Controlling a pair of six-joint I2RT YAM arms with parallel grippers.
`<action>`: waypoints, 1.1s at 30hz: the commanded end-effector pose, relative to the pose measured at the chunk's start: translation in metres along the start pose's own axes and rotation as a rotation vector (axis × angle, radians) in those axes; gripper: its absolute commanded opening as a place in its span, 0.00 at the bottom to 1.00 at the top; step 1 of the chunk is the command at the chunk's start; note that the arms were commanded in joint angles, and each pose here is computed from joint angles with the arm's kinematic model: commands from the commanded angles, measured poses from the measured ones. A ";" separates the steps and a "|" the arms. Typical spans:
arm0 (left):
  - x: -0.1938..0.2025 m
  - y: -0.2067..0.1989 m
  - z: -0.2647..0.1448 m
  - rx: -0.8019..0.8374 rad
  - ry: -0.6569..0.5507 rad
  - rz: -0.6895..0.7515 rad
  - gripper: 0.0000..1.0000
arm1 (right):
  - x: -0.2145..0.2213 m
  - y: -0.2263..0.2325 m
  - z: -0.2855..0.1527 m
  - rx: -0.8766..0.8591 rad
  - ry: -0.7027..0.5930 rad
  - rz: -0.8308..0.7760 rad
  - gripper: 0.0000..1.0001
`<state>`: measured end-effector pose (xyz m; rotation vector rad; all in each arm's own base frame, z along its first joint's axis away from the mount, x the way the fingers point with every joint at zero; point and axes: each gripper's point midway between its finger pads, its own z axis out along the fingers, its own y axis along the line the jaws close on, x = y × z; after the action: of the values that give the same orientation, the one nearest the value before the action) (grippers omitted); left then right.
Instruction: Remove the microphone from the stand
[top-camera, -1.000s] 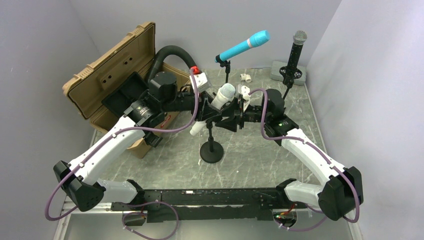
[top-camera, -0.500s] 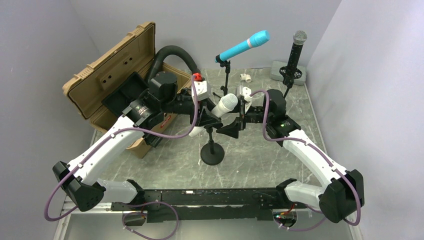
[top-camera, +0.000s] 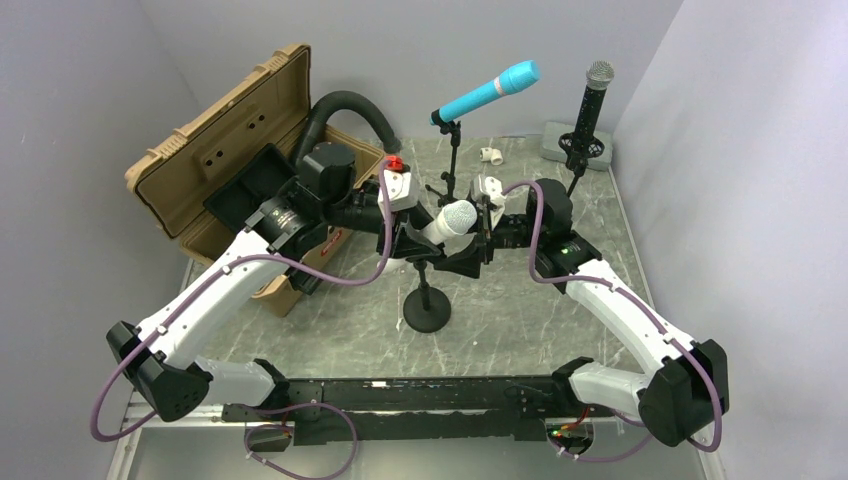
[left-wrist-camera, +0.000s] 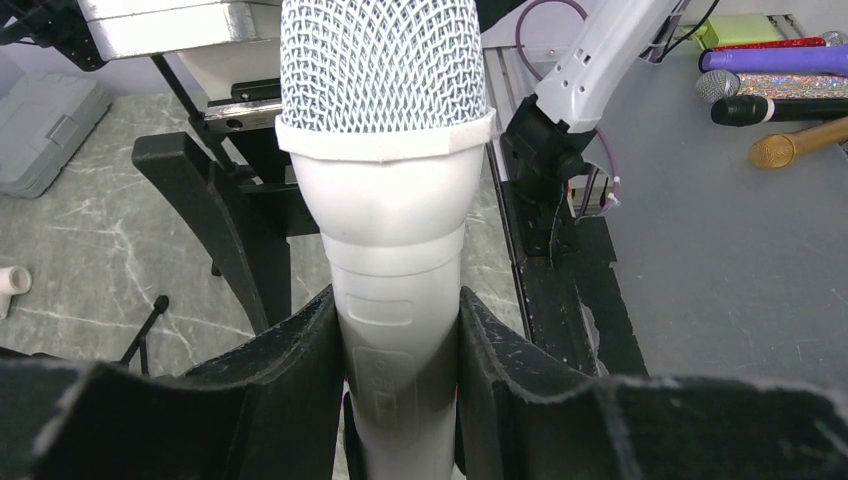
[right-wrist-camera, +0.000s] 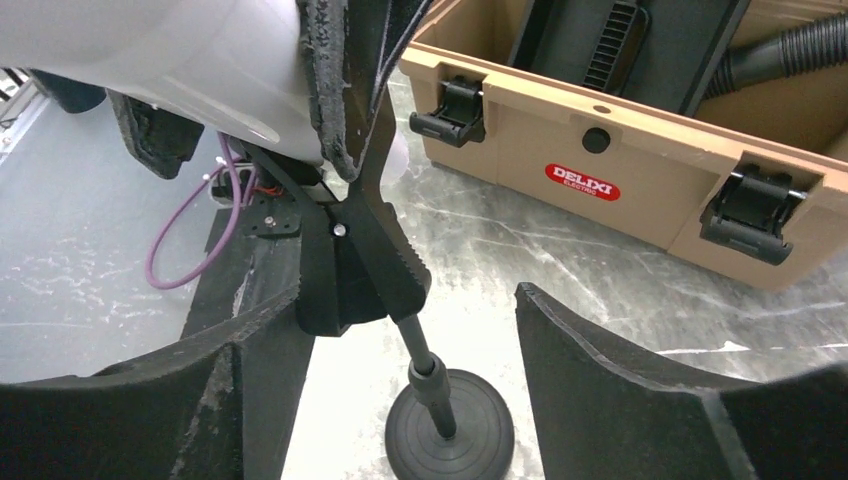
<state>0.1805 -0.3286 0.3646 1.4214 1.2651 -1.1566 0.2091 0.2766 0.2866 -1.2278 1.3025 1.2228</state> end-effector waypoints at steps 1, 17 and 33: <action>-0.016 0.001 0.000 0.023 -0.036 0.062 0.00 | -0.016 0.005 0.001 -0.045 -0.037 -0.053 0.71; -0.021 0.005 -0.002 0.000 -0.057 0.051 0.00 | -0.009 0.002 0.000 -0.021 -0.021 -0.062 0.07; -0.036 0.002 -0.015 -0.012 -0.063 0.087 0.00 | -0.008 -0.001 -0.003 0.017 -0.002 -0.087 0.00</action>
<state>0.1925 -0.3277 0.3649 1.3961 1.2786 -1.1405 0.2057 0.2758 0.2865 -1.2424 1.2919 1.2257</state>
